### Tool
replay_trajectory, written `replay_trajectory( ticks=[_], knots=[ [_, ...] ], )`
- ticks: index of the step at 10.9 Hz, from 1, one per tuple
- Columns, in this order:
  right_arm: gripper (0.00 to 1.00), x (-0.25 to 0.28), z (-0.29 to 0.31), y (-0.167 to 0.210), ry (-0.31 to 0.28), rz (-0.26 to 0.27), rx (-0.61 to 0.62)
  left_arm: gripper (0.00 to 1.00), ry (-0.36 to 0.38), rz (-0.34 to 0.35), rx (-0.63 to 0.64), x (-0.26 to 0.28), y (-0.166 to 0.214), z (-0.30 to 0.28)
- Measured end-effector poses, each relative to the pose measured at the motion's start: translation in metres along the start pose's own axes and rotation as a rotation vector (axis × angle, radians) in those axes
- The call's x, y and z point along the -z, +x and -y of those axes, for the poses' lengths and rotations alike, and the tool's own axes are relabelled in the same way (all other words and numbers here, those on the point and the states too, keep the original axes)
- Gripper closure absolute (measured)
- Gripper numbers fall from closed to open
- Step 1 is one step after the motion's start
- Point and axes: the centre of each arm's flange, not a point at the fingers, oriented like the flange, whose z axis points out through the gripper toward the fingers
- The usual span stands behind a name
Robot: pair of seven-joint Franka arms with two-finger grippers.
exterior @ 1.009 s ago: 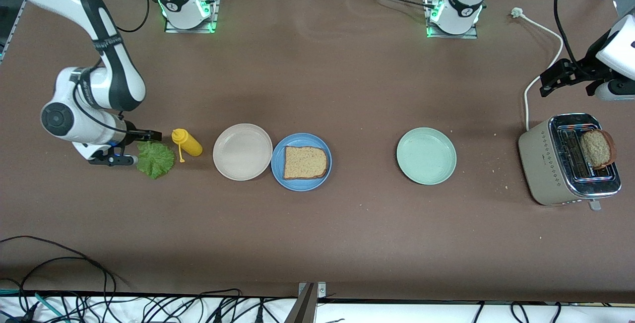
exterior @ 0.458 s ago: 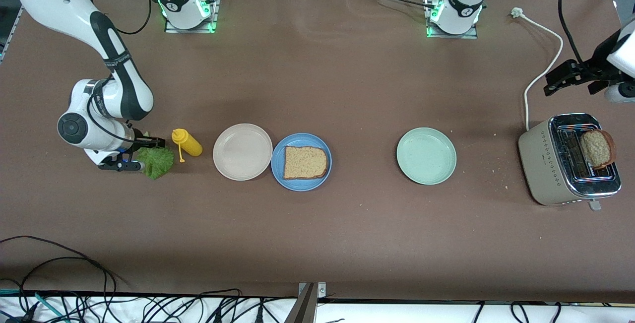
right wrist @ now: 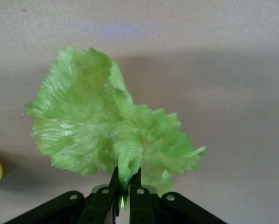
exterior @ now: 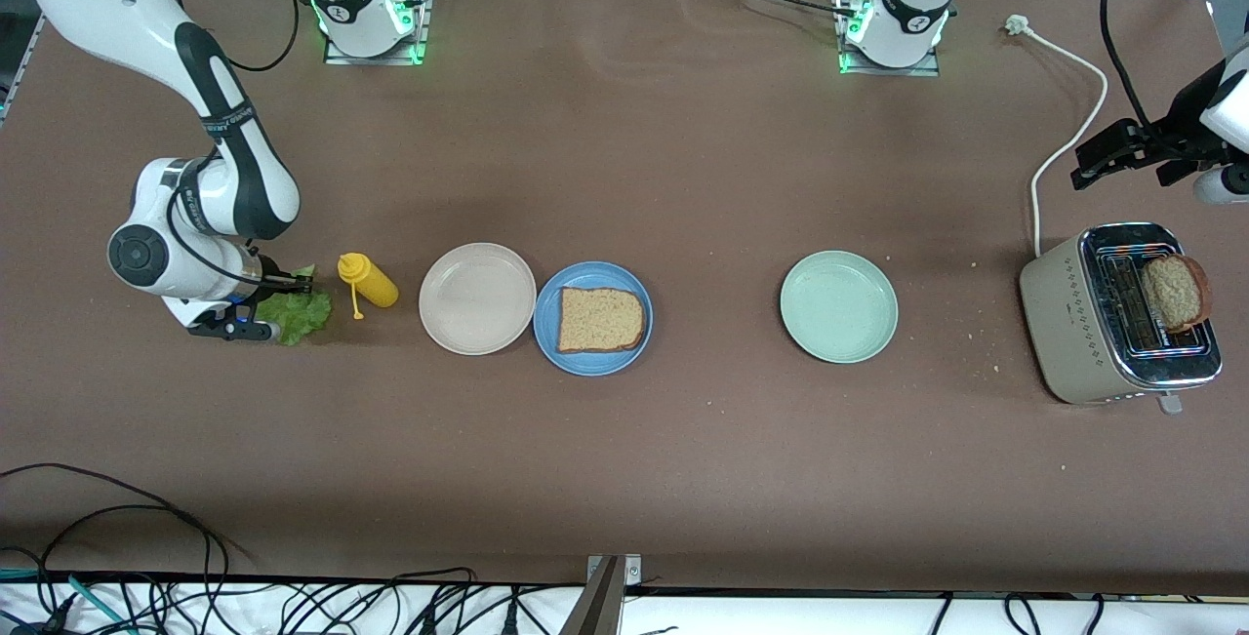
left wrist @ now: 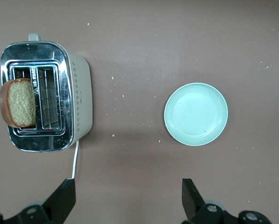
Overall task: Make sandwich in blue plate with both arms
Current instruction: 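Grasp the green lettuce leaf with the right gripper and lift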
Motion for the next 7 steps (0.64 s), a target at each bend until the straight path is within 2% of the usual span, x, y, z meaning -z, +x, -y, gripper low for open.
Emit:
replay_trajectory(
  ticks=[4,7],
  knots=[
    [0.89,0.1,0.007,0.019,-0.015,0.134,0.003,0.0,0.0,0.0,-0.007,0.0,0.0,-0.004],
    [0.89,0.194,0.043,0.012,-0.021,0.192,0.032,0.0,0.001,0.0,-0.024,0.0,-0.001,-0.013]
  ],
)
